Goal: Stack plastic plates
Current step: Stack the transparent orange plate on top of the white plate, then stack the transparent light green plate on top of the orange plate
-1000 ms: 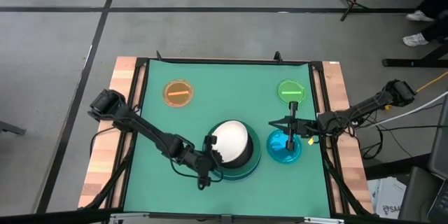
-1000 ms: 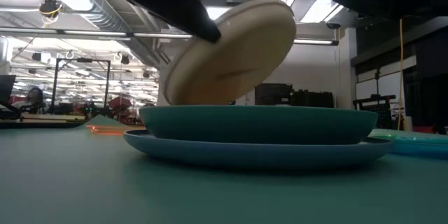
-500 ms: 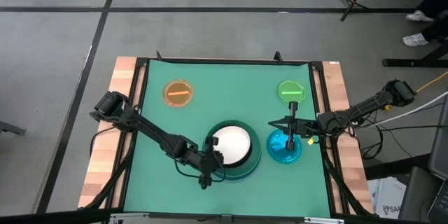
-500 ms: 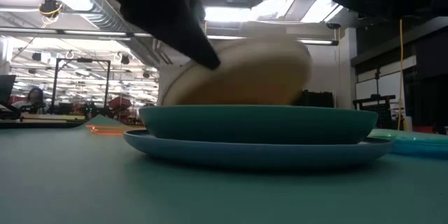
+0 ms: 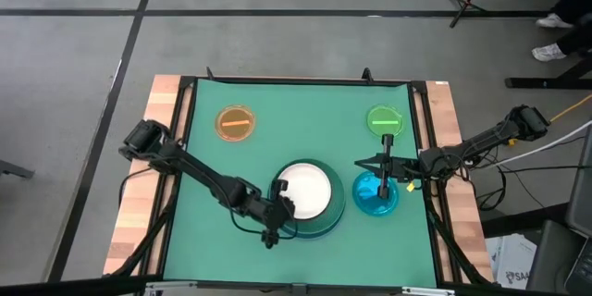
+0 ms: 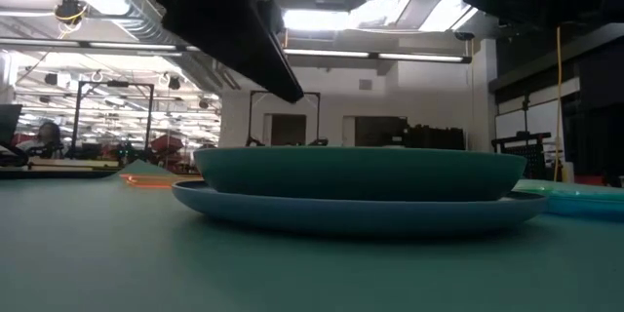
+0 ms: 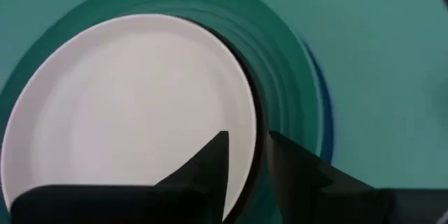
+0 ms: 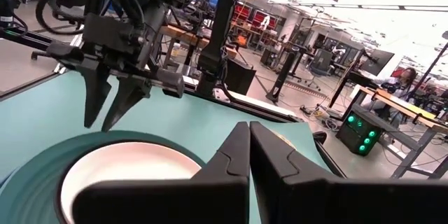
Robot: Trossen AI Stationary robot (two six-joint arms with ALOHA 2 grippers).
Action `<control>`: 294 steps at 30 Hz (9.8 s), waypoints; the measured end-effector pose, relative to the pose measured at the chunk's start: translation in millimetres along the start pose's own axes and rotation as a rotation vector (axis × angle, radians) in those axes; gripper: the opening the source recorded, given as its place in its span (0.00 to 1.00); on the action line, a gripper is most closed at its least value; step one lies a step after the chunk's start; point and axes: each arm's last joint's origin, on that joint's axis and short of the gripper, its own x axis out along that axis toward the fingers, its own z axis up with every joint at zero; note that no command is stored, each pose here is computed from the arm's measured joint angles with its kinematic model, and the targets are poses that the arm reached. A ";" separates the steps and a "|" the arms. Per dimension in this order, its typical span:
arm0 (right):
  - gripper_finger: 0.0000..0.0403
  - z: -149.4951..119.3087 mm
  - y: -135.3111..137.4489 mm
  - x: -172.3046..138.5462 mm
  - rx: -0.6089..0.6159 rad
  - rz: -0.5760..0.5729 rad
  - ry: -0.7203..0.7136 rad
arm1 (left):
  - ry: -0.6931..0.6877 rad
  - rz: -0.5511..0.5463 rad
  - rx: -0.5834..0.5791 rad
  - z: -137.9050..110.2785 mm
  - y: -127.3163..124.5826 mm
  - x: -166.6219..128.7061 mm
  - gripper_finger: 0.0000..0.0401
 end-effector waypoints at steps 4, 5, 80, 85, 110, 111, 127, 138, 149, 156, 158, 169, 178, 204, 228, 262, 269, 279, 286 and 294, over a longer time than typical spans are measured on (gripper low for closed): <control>0.00 -0.1 0.0 0.0 0.000 0.000 0.001 | -0.006 -0.045 -0.010 4.1 1.5 -11.6 0.23; 0.00 -0.2 0.1 0.0 -0.001 0.001 0.002 | -0.011 -0.047 -0.017 5.3 2.3 -15.4 0.23; 0.00 -1.4 0.5 0.1 0.002 0.005 0.014 | 0.679 0.460 -0.356 -152.1 201.5 -46.0 0.22; 0.00 -1.4 0.5 0.1 0.002 0.005 0.014 | 0.672 0.445 -0.349 -160.3 205.4 -44.0 0.22; 0.00 -1.3 0.5 0.1 0.001 0.004 0.013 | 0.660 0.442 -0.290 -162.9 206.3 -41.6 0.01; 0.00 -1.3 0.5 0.1 0.001 0.004 0.013 | 0.660 0.444 -0.288 -162.8 206.1 -41.5 0.01; 0.00 -1.3 0.6 0.1 0.001 0.004 0.014 | 0.590 0.389 -0.166 -125.1 183.2 -41.2 0.00; 0.00 -1.3 0.5 0.1 0.001 0.002 0.014 | 0.456 0.360 -0.018 -76.5 146.7 -48.0 0.00; 0.00 -1.3 0.5 0.1 0.001 0.002 0.014 | 0.298 0.313 0.096 -38.4 104.3 -60.7 0.00; 0.00 -1.4 0.5 0.1 0.001 0.002 0.014 | 0.168 0.263 0.128 -24.8 79.3 -64.2 0.00; 0.00 -1.3 0.5 0.1 0.001 0.002 0.014 | 0.138 0.250 0.135 -22.7 73.1 -64.9 0.00; 0.00 -1.4 0.5 0.1 0.001 0.002 0.015 | -0.039 0.188 0.144 -9.4 43.3 -59.8 0.01; 0.00 -1.4 0.5 0.1 0.001 0.002 0.015 | -0.080 0.177 0.203 10.4 20.8 -50.5 0.01; 0.00 -1.9 0.7 0.1 -0.002 0.004 0.020 | 0.133 0.128 0.291 6.2 -2.6 9.4 0.01; 0.00 -2.0 0.7 0.1 -0.002 0.004 0.020 | 0.158 -0.001 0.145 7.8 6.4 11.4 0.23; 0.00 -3.4 0.1 0.0 0.020 -0.024 0.042 | -0.213 0.031 0.022 -27.5 12.0 -30.9 0.23; 0.00 -4.5 -1.1 -0.1 0.018 -0.073 0.065 | -0.443 0.039 -0.037 -57.6 29.5 -48.5 0.23; 0.00 -7.9 -7.5 -1.7 0.022 -0.311 0.158 | -0.601 0.046 -0.101 -96.7 40.8 -50.9 0.23; 0.00 -16.0 -15.4 -0.7 0.078 -0.433 0.224 | -0.612 0.051 -0.051 -100.4 41.2 -51.2 0.23; 0.00 -34.6 -33.9 9.2 0.207 -0.471 0.370 | -0.633 0.079 -0.022 -97.6 45.8 -51.3 0.23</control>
